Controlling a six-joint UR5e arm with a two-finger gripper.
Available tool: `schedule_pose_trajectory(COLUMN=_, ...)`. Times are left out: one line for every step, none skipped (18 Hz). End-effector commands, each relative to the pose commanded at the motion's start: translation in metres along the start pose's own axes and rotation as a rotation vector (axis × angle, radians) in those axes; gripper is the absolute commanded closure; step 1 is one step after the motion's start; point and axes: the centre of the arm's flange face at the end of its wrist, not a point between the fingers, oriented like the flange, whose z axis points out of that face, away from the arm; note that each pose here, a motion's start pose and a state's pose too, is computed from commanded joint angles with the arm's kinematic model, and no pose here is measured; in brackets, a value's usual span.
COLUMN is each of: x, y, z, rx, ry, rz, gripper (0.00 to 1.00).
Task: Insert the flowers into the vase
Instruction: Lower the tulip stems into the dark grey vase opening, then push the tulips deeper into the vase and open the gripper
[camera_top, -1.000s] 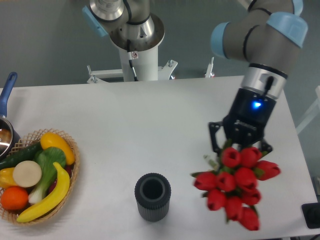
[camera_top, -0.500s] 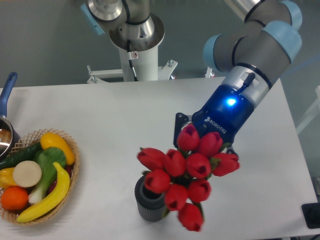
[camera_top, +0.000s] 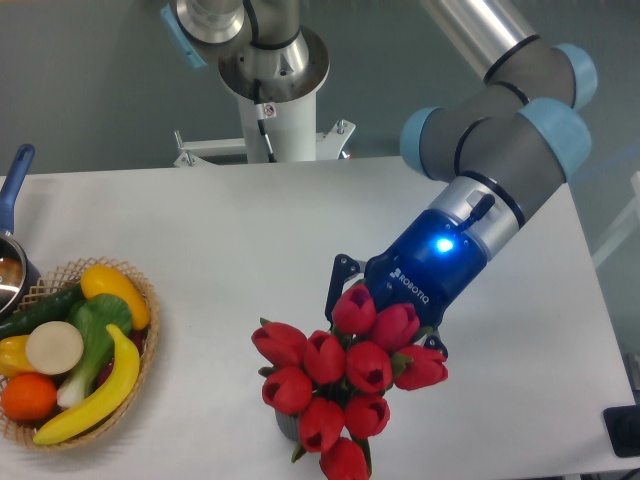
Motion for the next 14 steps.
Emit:
schedule_pose_trajectory(x=0.0, y=0.004, z=0.001, rx=-0.004, ry=-0.001, rz=0.003, gripper=0.9)
schedule_pose_trajectory(x=-0.001, y=0.01, z=0.002, rx=-0.007, ry=0.001, rz=0.007, gripper=0.9)
schedule_pose_trajectory(x=0.0, y=0.016, z=0.003, rx=-0.009, ry=0.004, rz=0.009, gripper=0.89)
schedule_pose_trajectory(x=0.001, y=0.021, z=0.004, rx=-0.011, ry=0.007, rz=0.011, gripper=0.89)
schedule_pose_trajectory(x=0.002, y=0.024, z=0.004, rx=-0.012, ry=0.008, rz=0.013, gripper=0.89)
schedule_pose_trajectory(x=0.002, y=0.03, z=0.007, rx=-0.015, ry=0.012, rz=0.007, gripper=0.88)
schedule_pose_trajectory(x=0.002, y=0.035, z=0.008, rx=-0.017, ry=0.014, rz=0.005, gripper=0.88)
schedule_pose_trajectory(x=0.003, y=0.042, z=0.01, rx=-0.021, ry=0.018, rz=-0.003, gripper=0.88)
schedule_pose_trajectory(x=0.005, y=0.048, z=0.012, rx=-0.023, ry=0.023, rz=-0.012, gripper=0.87)
schedule_pose_trajectory(x=0.006, y=0.056, z=0.013, rx=-0.026, ry=0.026, rz=-0.023, gripper=0.85)
schedule_pose_trajectory(x=0.007, y=0.066, z=0.015, rx=-0.031, ry=0.03, rz=-0.027, gripper=0.85)
schedule_pose_trajectory(x=0.009, y=0.074, z=0.017, rx=-0.034, ry=0.035, rz=-0.019, gripper=0.84)
schedule_pose_trajectory(x=0.009, y=0.08, z=0.018, rx=-0.036, ry=0.038, rz=-0.01, gripper=0.84)
schedule_pose_trajectory(x=0.009, y=0.088, z=0.02, rx=-0.039, ry=0.042, rz=-0.008, gripper=0.83)
